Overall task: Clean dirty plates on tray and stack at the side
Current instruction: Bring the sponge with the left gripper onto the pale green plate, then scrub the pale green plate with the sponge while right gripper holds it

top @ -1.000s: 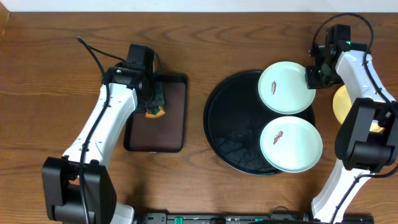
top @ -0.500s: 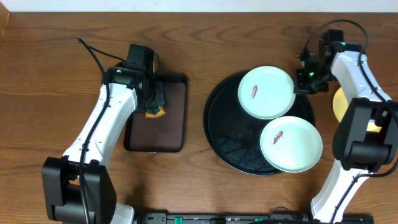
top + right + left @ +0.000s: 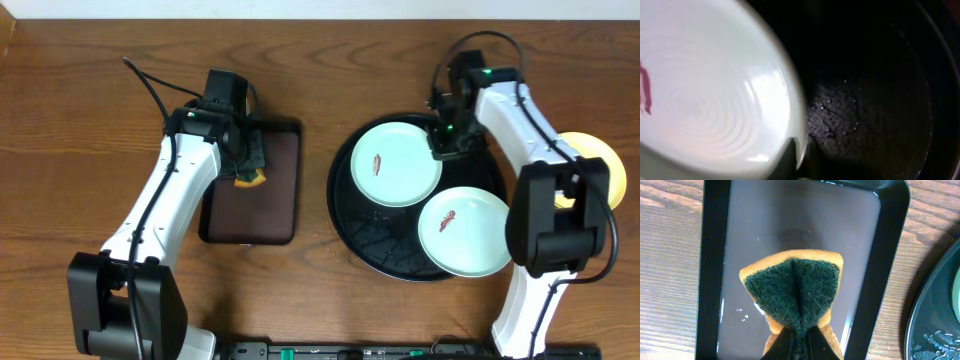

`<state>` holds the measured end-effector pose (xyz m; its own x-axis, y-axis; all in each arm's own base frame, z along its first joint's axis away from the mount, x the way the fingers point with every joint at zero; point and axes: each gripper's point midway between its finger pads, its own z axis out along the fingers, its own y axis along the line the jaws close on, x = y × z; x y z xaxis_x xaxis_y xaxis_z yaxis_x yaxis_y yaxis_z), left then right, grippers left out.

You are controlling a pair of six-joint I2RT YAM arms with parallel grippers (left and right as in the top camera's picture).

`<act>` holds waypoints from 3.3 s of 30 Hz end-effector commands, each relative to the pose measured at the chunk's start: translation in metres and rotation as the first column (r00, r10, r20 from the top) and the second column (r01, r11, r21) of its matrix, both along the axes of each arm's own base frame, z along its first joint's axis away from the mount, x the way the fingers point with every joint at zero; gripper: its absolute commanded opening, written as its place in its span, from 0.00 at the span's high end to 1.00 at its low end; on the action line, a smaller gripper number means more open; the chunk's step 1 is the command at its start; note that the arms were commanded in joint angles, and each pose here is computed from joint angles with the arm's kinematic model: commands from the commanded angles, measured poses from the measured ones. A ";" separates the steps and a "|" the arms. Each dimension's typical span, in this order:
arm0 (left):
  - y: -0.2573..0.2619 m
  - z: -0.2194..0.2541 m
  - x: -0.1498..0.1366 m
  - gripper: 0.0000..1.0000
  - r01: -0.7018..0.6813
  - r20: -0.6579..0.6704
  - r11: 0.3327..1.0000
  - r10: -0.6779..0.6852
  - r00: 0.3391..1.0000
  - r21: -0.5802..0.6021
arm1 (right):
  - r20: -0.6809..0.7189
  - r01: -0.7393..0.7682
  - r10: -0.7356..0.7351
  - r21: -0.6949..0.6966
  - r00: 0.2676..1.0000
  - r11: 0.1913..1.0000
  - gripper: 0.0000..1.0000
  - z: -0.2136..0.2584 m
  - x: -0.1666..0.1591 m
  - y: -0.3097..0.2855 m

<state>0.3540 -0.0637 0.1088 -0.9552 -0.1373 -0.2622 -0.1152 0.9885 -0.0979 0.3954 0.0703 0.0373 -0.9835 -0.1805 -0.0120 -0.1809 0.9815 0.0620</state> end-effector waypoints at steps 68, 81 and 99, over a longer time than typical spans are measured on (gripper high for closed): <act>-0.232 -0.064 0.049 0.93 0.513 0.170 0.858 -0.503 0.848 -0.024 | -0.067 0.219 -0.221 -0.042 0.973 0.975 0.99 -0.020 -0.021 0.010; -0.226 -0.086 0.045 0.93 0.508 0.178 0.861 -0.498 0.849 -0.011 | -0.064 0.217 -0.220 -0.041 0.973 0.975 0.99 -0.020 -0.020 0.010; -0.225 -0.107 0.035 0.93 0.517 0.183 0.856 -0.506 0.843 -0.012 | -0.061 0.218 -0.220 -0.040 0.974 0.975 0.84 -0.023 -0.021 0.010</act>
